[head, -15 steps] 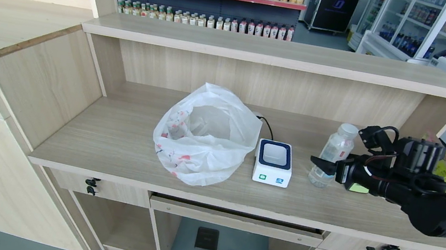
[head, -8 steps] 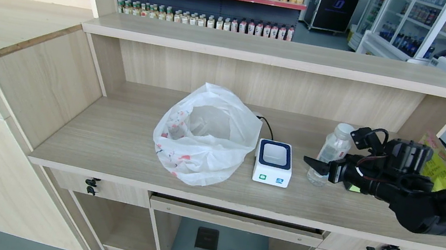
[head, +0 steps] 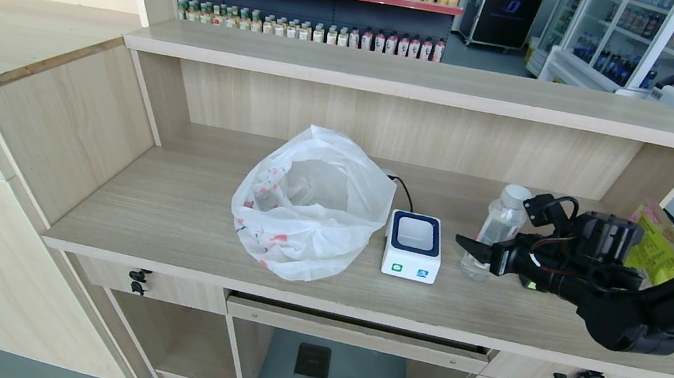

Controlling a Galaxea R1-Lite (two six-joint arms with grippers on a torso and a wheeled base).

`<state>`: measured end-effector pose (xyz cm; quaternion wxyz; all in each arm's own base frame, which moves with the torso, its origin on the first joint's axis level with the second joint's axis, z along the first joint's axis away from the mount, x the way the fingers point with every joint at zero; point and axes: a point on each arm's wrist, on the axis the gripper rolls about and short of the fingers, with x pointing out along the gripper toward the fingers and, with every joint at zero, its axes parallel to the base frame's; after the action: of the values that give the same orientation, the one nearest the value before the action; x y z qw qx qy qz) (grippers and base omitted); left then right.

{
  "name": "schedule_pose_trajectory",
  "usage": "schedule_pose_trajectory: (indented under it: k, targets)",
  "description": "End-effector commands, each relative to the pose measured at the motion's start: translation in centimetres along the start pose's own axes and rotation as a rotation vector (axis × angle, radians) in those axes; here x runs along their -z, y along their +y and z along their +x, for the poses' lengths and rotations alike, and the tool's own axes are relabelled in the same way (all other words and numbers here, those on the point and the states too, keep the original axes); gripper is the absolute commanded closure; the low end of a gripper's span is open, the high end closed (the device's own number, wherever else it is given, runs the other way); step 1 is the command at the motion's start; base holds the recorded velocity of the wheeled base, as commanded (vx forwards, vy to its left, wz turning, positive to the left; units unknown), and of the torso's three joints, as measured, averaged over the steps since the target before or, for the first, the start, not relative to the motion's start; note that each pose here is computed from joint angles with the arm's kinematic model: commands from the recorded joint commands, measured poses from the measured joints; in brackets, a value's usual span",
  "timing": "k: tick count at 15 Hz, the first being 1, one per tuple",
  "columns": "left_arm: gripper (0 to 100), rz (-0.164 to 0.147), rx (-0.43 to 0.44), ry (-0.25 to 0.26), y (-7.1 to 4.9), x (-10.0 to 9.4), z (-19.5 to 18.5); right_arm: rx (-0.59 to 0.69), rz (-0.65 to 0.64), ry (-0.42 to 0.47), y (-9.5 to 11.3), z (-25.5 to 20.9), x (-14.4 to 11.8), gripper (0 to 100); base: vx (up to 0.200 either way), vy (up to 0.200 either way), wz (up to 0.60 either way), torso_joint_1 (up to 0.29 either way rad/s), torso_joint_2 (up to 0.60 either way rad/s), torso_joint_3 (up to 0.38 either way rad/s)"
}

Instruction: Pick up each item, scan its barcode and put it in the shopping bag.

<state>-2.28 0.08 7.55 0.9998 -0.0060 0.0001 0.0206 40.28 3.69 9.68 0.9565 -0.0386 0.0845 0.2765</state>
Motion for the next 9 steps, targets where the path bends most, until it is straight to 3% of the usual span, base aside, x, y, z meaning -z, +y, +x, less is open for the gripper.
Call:
schedule_pose_trajectory:
  k: [1, 7, 9]
  targets:
    - [0, 0.000, 0.000, 0.000, 0.0, 0.0, 0.0, 0.002, 0.001, -0.013, -0.2, 0.2, -0.3, 100, 0.000, 0.000, 0.00, 0.000, 0.00, 0.000]
    - [0, 0.000, 0.000, 0.000, 0.0, 0.0, 0.0, 0.000, 0.016, -0.021, -0.2, -0.1, -0.7, 100, 0.000, 0.000, 0.00, 0.000, 0.00, 0.000]
    - [0, 0.000, 0.000, 0.000, 0.0, 0.0, 0.0, 0.006, -0.005, -0.046, 0.1, -1.0, -2.2, 100, 0.000, 0.000, 0.00, 0.000, 0.00, 0.000]
